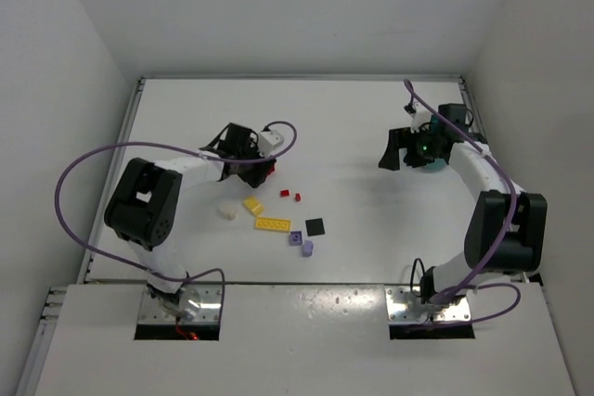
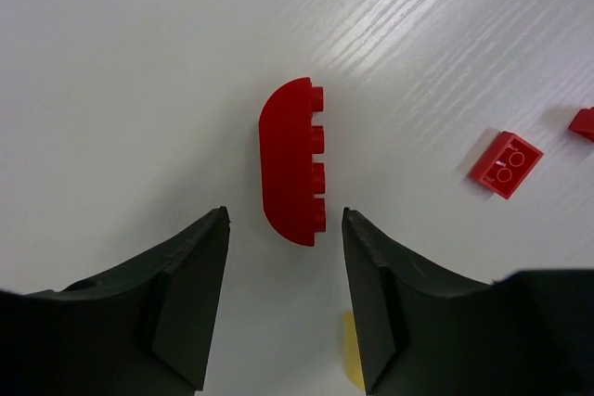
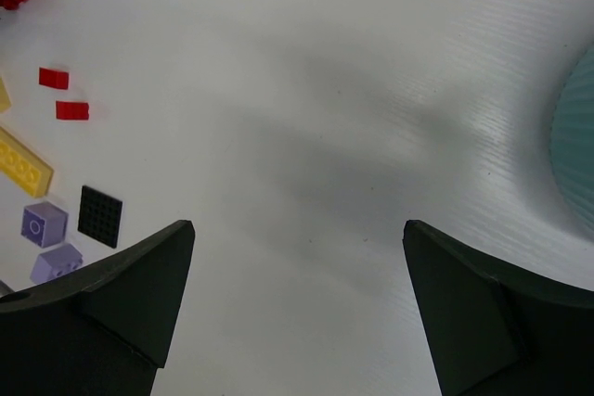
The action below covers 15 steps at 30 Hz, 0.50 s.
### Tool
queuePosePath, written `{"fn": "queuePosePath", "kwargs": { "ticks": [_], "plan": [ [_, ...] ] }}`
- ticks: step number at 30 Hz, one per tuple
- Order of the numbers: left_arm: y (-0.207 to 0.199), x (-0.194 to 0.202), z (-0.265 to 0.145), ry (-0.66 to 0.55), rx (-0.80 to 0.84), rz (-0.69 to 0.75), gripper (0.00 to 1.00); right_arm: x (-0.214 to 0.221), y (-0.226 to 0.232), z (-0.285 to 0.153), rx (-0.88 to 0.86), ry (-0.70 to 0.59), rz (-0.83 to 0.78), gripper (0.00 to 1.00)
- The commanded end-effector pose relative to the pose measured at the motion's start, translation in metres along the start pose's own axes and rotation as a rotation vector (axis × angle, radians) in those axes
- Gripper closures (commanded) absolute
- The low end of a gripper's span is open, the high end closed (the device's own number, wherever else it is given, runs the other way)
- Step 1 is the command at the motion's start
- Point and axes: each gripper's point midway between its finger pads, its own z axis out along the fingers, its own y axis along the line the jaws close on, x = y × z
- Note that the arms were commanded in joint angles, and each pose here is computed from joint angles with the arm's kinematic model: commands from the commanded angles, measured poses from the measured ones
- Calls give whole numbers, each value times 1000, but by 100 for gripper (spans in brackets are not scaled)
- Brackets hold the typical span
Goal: Sort the legos into containers by color
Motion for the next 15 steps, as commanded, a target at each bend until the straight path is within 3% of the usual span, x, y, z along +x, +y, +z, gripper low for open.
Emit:
{"fn": "queuePosePath", "kwargs": {
  "ticks": [1, 8, 11, 15],
  "plan": [
    [-1, -18, 9, -44, 17, 7, 43, -22, 5, -3, -31, -55, -58, 6],
    [-5, -14, 12, -24, 47, 19, 69, -25, 14, 0, -79, -51, -50, 8],
    [-13, -17, 13, -42, 93, 19, 88, -28, 22, -1, -120, -75, -62, 11],
    [-32, -30, 3, -100, 200, 36, 97, -38, 37, -4, -166, -135, -138, 11]
  ]
}}
